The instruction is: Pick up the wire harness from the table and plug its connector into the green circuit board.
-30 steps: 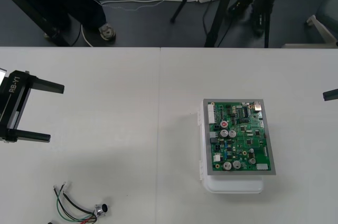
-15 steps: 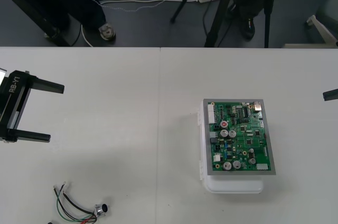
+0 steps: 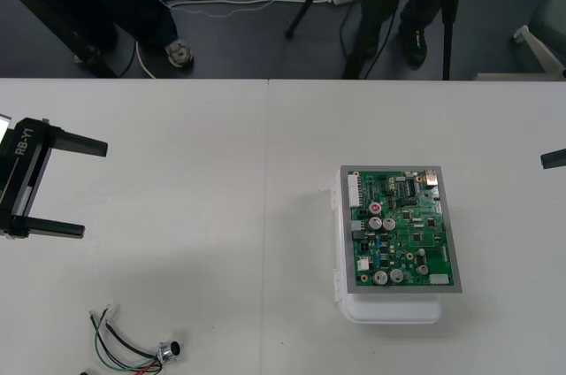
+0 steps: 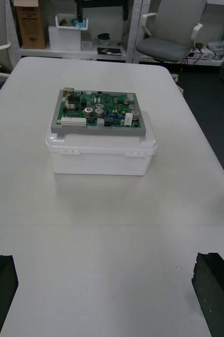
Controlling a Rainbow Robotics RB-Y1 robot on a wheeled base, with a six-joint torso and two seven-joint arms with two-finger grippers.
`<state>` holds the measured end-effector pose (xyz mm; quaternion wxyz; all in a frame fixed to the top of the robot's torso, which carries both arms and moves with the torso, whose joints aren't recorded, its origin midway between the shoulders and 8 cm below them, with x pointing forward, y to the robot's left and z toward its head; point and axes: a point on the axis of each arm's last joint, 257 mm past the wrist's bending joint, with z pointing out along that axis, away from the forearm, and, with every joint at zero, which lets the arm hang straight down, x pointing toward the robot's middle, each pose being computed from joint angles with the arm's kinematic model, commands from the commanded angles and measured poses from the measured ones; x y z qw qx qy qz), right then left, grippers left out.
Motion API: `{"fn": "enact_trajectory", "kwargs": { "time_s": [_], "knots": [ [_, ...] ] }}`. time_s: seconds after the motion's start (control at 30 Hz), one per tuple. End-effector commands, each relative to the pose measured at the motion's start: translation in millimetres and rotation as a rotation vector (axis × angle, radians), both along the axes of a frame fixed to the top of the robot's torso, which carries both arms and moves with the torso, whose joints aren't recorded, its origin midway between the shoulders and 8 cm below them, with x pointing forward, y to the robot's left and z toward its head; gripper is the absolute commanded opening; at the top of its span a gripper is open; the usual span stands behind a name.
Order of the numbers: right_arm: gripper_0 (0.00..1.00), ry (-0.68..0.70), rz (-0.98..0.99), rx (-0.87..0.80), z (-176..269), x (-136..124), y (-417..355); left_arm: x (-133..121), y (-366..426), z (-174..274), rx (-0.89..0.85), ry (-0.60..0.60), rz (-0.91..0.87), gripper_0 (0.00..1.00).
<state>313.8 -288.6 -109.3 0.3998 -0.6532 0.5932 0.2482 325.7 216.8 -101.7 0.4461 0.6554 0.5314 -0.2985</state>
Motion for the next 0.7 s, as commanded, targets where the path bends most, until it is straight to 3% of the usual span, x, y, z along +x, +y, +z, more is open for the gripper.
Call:
{"fn": "enact_trajectory", "kwargs": {
  "time_s": [0.03,0.33,0.37,0.4,0.7],
  "knots": [
    [1.0,-0.036,0.044,-0.045,5.2,-3.6,-3.2,-4.0,1.1,-1.5,0.003,-0.04,-0.027,0.98],
    [1.0,-0.036,0.044,-0.045,5.2,-3.6,-3.2,-4.0,1.1,-1.5,0.003,-0.04,-0.027,0.98],
    [1.0,-0.036,0.044,-0.045,5.2,-3.6,-3.2,-14.9,-2.9,-30.3,-0.032,0.043,-0.011,0.98],
    [1.0,-0.036,0.044,-0.045,5.2,-3.6,-3.2,-15.9,-2.5,-34.1,-0.029,0.047,-0.01,0.98],
    [1.0,-0.036,0.044,-0.045,5.2,-3.6,-3.2,-10.2,2.5,-34.2,-0.027,0.031,-0.007,0.98]
  ]
}}
